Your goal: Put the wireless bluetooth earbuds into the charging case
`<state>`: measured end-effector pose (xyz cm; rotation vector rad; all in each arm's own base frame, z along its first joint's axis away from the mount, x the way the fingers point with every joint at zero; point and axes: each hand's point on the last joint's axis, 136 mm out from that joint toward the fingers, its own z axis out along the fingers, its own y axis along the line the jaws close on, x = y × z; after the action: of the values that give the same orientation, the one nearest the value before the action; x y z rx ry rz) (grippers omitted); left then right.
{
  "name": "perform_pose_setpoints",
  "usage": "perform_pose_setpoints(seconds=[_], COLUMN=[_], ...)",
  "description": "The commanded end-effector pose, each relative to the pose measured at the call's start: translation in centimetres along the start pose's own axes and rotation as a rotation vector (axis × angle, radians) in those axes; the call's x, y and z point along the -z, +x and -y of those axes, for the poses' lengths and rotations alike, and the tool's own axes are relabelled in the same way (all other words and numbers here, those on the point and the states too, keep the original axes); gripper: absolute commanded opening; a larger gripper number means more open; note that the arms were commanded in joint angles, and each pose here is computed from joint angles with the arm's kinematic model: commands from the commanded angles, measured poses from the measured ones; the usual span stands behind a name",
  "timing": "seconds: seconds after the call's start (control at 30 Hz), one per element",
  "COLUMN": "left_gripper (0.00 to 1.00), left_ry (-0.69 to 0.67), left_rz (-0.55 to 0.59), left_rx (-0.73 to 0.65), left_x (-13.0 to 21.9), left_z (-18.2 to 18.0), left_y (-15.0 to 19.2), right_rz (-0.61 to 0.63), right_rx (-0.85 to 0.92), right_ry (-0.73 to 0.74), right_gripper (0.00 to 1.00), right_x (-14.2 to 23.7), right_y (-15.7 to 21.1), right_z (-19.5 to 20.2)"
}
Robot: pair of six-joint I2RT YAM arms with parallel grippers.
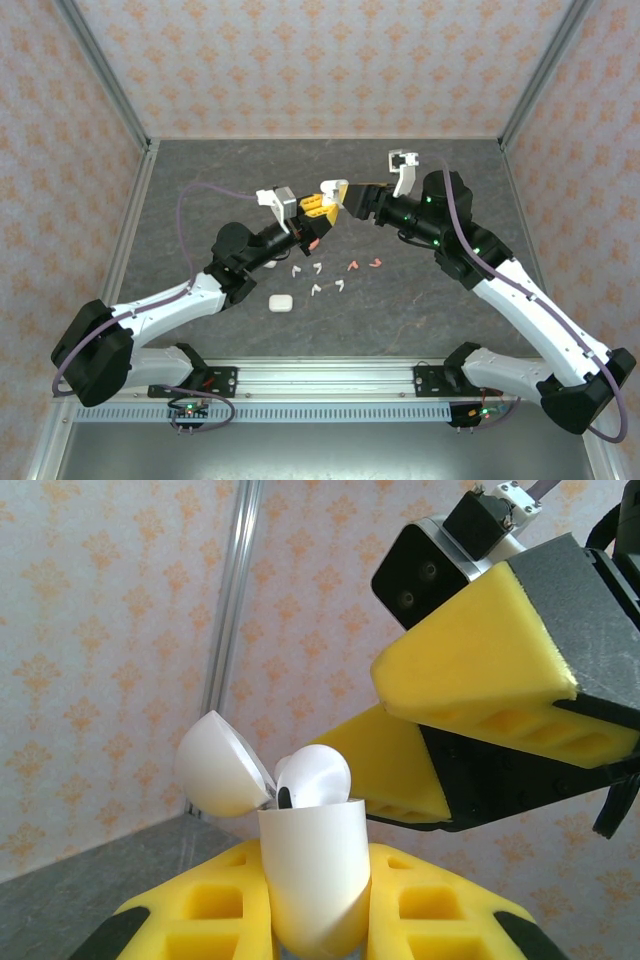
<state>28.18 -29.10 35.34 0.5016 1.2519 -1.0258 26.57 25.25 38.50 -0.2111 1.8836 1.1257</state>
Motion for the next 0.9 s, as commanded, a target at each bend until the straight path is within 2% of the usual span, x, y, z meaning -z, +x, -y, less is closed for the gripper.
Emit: perform_pose_setpoints(seconds=[0.0, 0.43, 0.87], left_gripper=[0.00, 0.00, 0.00], left_ry=[0.025, 0.027, 0.026], left_rz=[0.075, 0.070, 0.068], left_rx=[-0.014, -0.011, -0.009], left_x=[-0.30, -0.45, -0.47], left_z=[0.82, 0.81, 0.78], left_y=[-2.22, -2.09, -2.00], right_rz=[0.008, -0.007, -0.020], right_rx=[0.006, 0.004, 0.013], right_ry=[-0.031, -0.074, -0.028], right_gripper=[0.61, 0.60, 0.61], right_x=[0.59, 0.25, 0.34], right_y=[-0.92, -0.91, -0.69], right_z=[-1.19, -1.98, -1.25])
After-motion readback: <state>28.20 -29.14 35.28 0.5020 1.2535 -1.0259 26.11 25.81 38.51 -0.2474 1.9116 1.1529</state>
